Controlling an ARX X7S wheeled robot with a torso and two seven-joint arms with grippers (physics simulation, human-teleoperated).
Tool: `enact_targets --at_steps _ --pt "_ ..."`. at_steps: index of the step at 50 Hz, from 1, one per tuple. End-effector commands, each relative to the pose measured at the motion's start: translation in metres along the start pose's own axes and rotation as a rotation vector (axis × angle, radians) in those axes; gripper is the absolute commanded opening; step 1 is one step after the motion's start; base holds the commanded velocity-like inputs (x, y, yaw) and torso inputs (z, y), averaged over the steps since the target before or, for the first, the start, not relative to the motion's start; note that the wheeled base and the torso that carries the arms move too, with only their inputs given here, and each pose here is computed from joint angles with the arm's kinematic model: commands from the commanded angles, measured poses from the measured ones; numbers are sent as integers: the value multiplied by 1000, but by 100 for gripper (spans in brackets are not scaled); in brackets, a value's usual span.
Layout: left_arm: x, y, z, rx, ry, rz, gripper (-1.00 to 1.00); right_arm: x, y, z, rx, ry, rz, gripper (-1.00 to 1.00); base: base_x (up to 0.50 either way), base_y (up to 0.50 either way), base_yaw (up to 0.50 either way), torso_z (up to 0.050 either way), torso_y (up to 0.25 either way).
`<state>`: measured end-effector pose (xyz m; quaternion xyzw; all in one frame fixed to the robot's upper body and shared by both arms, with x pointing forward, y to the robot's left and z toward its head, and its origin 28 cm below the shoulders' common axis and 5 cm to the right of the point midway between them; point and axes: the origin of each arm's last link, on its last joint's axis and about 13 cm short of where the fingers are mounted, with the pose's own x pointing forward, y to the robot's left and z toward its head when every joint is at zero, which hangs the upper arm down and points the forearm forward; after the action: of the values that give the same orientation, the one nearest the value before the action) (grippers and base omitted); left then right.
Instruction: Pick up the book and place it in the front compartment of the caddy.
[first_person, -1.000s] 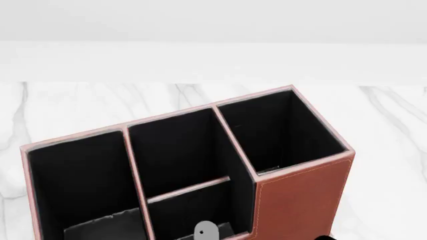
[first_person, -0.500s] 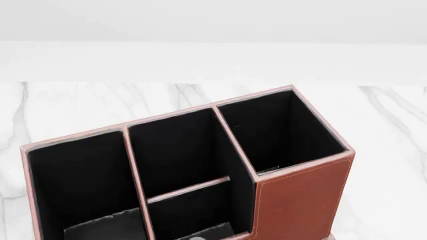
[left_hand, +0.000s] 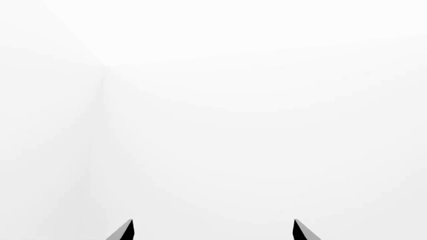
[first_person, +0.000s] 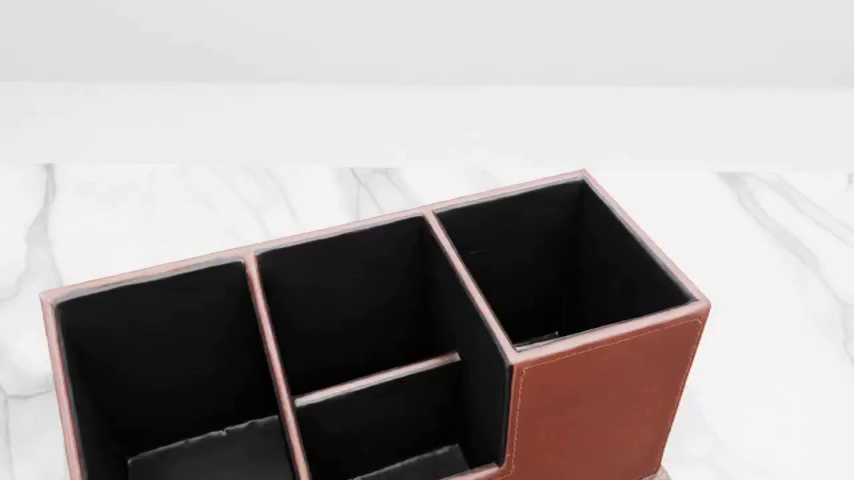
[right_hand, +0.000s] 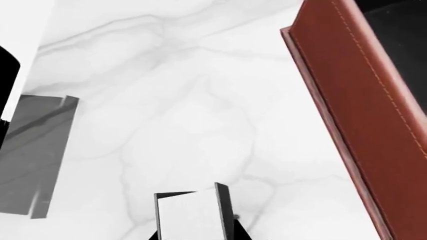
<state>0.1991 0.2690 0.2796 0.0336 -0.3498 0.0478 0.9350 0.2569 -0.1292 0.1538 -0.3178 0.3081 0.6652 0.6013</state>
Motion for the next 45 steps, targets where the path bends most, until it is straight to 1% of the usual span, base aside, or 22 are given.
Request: enact_targets --at_steps 1,9,12,14,15,17,24,31,45 --pt "-1 1 1 -4 -10 4 100 0 0 -1 -7 16 -9 -100 0 0 0 0 0" --pt "-1 2 1 -2 -8 8 100 -10 -1 5 -17 20 -30 -100 0 0 0 0 0" --pt "-1 2 0 -1 -8 9 100 -24 -3 13 -24 3 -50 -100 0 0 -1 0 0" --pt "-1 2 1 -1 -8 7 100 -27 -3 15 -22 1 -54 -100 0 0 0 0 0" --pt "-1 2 1 0 -9 7 100 -35 -4 21 -28 -11 -69 -100 0 0 0 0 0" --pt "-1 2 1 0 -9 8 100 -41 -4 26 -36 -18 -84 -100 0 0 0 0 0" --pt "0 2 2 1 -11 8 100 -69 -2 47 -85 -27 -135 -100 0 0 0 0 1" --pt "0 2 3 -1 -12 8 100 -102 1 71 -142 -19 -192 -100 0 0 0 0 0" --pt "0 1 3 -3 -11 2 100 -150 9 109 -234 24 -290 -100 0 0 0 0 1"
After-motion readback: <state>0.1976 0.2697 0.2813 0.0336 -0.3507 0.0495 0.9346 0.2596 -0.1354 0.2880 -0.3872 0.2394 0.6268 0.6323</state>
